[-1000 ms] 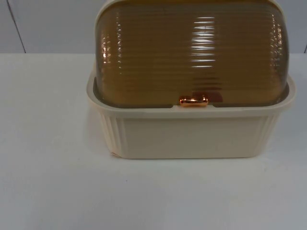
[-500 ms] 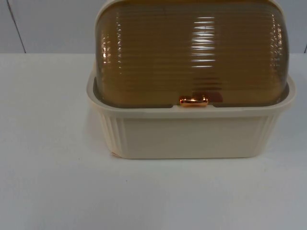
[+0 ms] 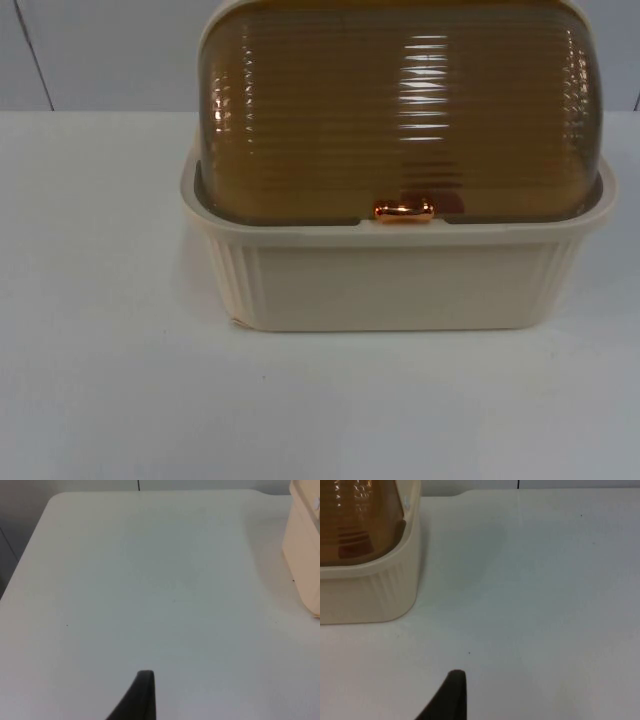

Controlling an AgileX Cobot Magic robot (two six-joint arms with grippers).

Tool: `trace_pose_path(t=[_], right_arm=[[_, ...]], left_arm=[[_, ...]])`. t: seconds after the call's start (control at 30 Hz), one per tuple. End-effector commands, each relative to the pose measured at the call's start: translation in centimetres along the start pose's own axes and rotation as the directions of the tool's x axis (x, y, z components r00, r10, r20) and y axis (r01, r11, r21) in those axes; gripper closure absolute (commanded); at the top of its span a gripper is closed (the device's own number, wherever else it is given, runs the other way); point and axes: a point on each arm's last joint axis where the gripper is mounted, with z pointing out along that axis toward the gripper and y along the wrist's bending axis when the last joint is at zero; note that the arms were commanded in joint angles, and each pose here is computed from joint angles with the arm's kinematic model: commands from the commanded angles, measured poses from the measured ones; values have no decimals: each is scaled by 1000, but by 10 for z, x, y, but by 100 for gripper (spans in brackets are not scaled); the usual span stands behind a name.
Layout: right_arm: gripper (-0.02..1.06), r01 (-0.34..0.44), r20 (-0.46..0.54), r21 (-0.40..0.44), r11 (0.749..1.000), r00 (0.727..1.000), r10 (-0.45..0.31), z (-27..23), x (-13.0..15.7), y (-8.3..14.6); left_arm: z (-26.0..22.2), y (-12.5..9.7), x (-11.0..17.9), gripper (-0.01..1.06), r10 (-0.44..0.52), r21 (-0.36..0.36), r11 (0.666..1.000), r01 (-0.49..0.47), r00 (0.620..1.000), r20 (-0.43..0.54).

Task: Open the box lid with the left hand, place the block into the box with the right hand, then close the box lid with the left hand.

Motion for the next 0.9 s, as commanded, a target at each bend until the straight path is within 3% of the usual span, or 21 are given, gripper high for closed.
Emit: trace_pose_path(t=[0.0, 0.87], right_arm=[[0, -2, 13, -4, 1000, 1000, 2, 0, -1, 0], [0, 4, 14, -14, 1000, 1000, -3, 0, -1, 0]], left_arm=[[1, 1, 1, 0, -2, -2, 1000, 2, 1000, 7], [1, 1, 1, 0, -2, -2, 1000, 2, 1000, 7]])
